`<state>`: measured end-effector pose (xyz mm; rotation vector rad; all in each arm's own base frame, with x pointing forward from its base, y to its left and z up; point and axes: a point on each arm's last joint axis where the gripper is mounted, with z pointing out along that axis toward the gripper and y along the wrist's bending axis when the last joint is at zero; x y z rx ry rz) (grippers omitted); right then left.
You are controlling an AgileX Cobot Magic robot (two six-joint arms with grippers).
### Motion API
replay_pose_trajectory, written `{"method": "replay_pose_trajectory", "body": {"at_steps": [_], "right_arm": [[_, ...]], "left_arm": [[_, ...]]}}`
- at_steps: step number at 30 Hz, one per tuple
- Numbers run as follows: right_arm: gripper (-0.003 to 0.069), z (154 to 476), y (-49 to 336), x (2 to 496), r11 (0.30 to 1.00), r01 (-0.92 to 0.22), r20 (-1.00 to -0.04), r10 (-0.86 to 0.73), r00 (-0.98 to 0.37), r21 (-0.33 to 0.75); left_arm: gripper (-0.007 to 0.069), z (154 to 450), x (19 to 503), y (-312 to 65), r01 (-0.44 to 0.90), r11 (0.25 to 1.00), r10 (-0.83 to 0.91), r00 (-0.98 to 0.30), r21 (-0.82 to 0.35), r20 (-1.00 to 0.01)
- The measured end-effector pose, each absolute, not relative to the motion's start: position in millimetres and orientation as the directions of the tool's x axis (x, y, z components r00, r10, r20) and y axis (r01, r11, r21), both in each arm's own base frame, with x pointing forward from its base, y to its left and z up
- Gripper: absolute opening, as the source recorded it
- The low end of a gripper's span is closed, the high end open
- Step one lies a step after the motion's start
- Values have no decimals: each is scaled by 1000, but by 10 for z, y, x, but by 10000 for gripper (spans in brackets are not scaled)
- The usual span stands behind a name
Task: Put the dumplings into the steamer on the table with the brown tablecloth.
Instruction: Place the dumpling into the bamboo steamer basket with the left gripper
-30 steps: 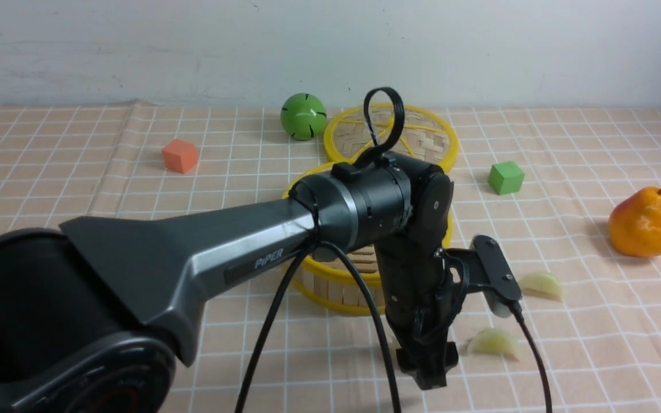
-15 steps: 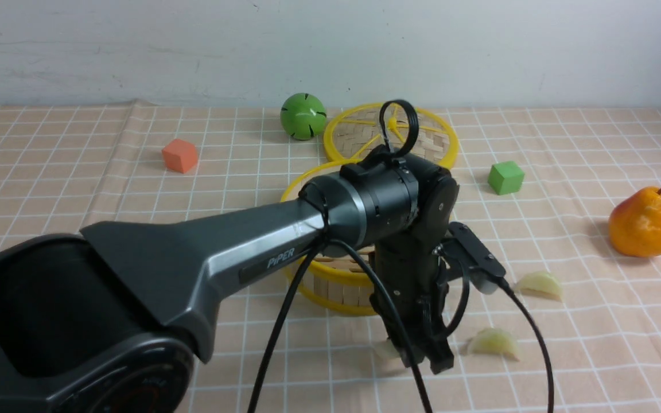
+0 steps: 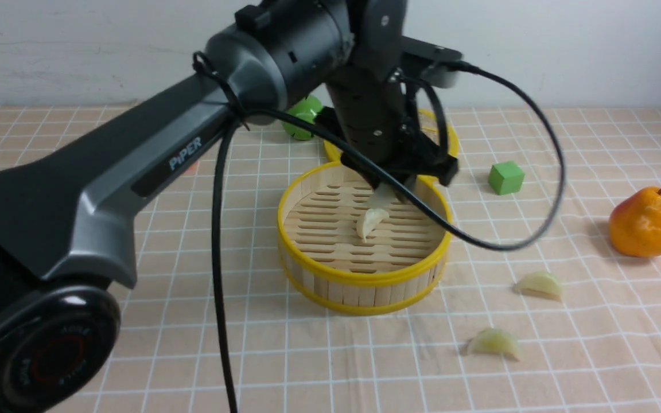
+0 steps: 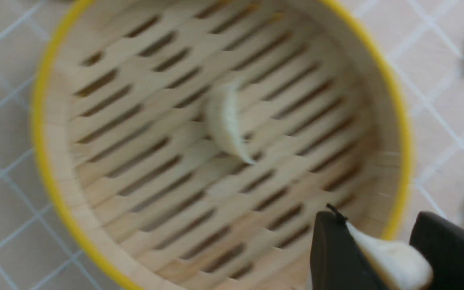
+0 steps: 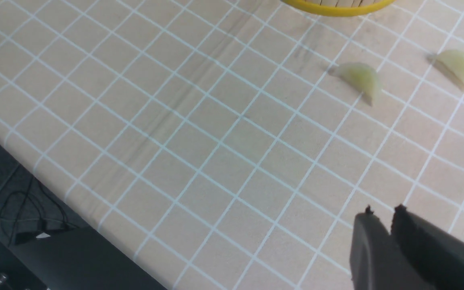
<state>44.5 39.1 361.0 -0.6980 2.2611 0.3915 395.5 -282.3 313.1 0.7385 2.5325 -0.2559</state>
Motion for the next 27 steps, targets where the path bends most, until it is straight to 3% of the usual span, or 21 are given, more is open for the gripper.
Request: {"method": "replay_pose_trajectory", "body": {"at_steps": [6,16,22,25,27], "right_arm": [[84,3537,478,660,847,-520,-638,-339,-692,114],[84,3377,649,1008,858,-499,-516,-377,-770,118],[101,3262,738,1243,868,-487,-468,-395,-791,90],[111,3214,773,1330,871,-484,-455,-400,-796,81],[135,3111,829,1495,875,-481,-425,-416,-804,52]], "left_arm": [[232,2715,4452,-2475,388,919,300,-810,-76,-503],[242,2114,4673,-2468,355,932,284,-847,-79,-449],[419,2155,4655,-2475,353,931,276,-851,-97,-447],[454,2283,4607,-2453,354,930,277,-852,-99,-444],[470,2602,4499,-2401,357,928,273,-845,-106,-459]]}}
